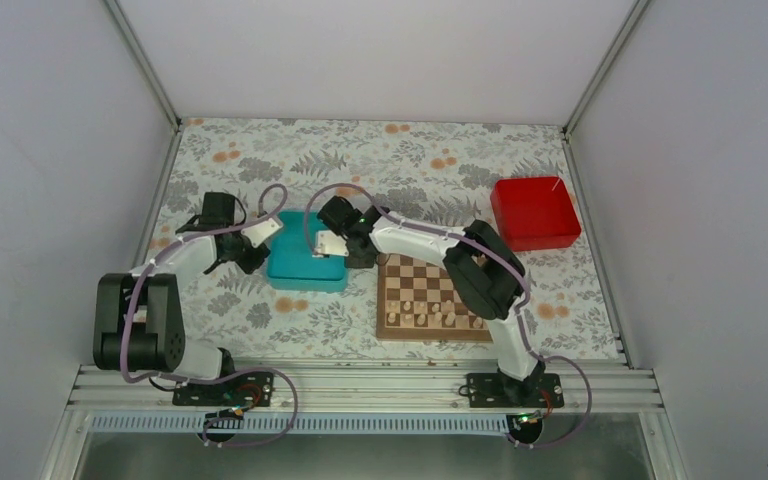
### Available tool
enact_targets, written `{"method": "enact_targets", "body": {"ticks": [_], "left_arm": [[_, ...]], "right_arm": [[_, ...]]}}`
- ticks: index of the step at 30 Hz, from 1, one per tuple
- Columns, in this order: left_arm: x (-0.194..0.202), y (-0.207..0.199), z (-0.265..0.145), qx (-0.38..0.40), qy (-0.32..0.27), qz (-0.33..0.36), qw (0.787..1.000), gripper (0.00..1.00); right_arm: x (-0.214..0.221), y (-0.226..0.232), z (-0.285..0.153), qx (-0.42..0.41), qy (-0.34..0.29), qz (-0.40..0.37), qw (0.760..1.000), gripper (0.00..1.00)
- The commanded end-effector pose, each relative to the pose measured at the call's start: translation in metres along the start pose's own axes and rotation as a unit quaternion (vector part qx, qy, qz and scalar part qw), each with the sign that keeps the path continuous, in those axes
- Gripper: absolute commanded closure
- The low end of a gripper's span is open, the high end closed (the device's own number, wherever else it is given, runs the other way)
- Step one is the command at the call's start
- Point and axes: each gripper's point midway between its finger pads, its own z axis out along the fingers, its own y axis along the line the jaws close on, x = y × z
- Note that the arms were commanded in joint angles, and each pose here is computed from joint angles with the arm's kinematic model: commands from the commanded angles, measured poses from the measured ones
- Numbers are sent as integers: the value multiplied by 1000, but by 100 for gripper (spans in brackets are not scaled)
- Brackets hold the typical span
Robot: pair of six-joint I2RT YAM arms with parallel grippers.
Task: Set up the chess pieces on the board
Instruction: Adjust the storage box at the center of the board, then pick up the chess piece from the storage box.
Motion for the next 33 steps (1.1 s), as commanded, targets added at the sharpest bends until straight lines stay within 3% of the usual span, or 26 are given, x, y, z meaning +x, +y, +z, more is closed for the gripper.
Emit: {"method": "enact_targets", "body": {"ticks": [1,6,8,12,13,14,15,17,23,33], "left_arm": [[7,-72,0,121,7,22,992,98],[26,-64,-4,63,46,35,996,98],[27,-53,-15,27,49,44,997,96],[26,-32,-36,-29,59,49,997,73],[24,-28,-40,-36,58,48,997,66],[24,-23,-44,-43,59,44,996,51],[22,-18,-49,-50,59,42,996,46],[21,-6,-60,-71,61,38,995,40],[10,59,-100,-170,31,-1,985,3],[9,121,-112,-274,14,-99,957,0]], "right_arm": [[-68,-46,-30,69,-134,9,989,96],[-76,-66,-51,86,-145,18,986,95],[-80,-75,-69,98,-160,24,982,89],[-87,-83,-97,98,-181,28,978,80],[-88,-83,-99,93,-183,27,978,78],[-90,-83,-100,89,-185,27,978,76],[-92,-81,-100,81,-189,26,978,74],[-96,-79,-95,62,-192,30,979,72],[-94,-78,-66,23,-181,43,982,60],[-91,-63,-35,-63,-186,35,980,41]]}}
